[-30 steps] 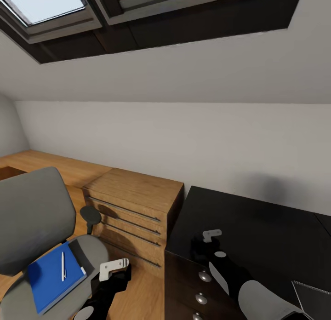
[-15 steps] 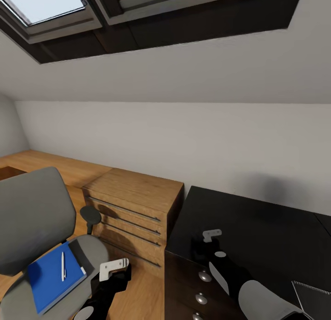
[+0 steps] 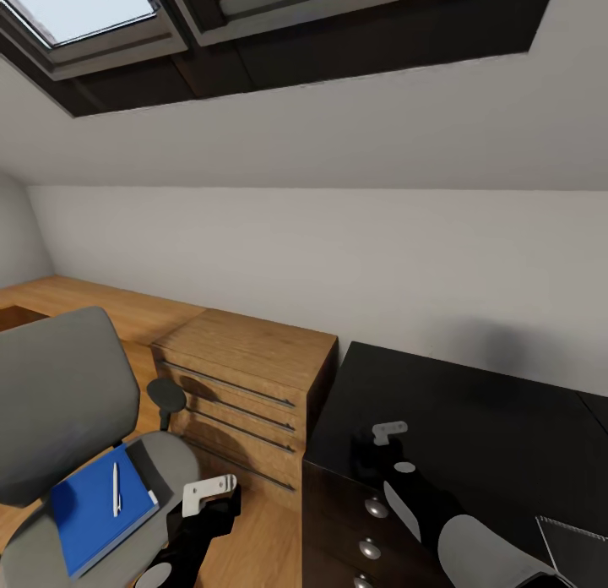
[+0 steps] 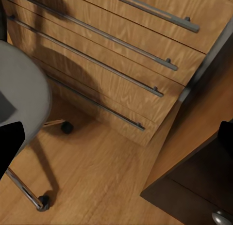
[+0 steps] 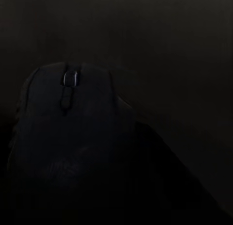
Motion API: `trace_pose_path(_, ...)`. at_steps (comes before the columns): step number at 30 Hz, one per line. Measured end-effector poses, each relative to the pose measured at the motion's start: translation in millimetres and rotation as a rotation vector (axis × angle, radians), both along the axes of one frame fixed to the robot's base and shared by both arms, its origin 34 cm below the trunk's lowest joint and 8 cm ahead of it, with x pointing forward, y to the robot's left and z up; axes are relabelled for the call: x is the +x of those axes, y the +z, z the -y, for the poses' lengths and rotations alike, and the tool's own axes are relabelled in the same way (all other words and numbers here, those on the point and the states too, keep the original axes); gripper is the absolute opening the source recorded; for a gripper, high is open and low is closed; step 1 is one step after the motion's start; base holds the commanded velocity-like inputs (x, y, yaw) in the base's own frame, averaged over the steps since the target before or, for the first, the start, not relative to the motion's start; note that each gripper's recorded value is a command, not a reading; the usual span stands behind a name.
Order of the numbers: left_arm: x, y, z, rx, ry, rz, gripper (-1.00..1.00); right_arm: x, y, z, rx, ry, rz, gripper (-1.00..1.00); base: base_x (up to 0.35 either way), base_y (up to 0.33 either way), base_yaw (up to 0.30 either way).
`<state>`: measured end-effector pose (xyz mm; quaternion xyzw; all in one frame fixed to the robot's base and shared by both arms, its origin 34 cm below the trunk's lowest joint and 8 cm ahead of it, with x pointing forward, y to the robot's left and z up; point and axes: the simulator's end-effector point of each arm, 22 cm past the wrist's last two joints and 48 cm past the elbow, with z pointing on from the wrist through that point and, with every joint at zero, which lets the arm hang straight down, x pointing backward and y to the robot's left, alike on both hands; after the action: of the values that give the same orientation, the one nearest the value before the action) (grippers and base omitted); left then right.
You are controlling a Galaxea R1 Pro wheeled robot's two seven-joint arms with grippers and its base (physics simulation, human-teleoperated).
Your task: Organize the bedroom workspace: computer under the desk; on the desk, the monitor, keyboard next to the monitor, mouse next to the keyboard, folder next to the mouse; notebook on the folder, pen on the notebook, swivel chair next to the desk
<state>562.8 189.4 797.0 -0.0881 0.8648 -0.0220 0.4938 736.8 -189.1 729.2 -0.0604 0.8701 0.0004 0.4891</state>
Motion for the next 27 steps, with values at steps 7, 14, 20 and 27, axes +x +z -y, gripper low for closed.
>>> trace_pose_path(7,0,1,-1,0.001,0.001,0.000,1.00,-1,0,1,-0.004,0.001,-0.004,-1.00,0.000,0.000,0.000)
trace_pose_path(14,1,13,-1,0.001,0.001,0.000,1.00,1,13,0,-0.003,0.001,-0.001,-1.00,0.000,0.000,0.000)
trace_pose_path(20,1,23,-2,0.002,0.003,0.000,1.00,16,52,0,-0.008,-0.031,0.071,-1.00,0.000,0.000,0.000)
trace_pose_path(27,1,34,-2,0.002,0.003,-0.001,1.00,21,114,26,-0.077,-0.224,0.137,-1.00,-0.053,0.000,0.000)
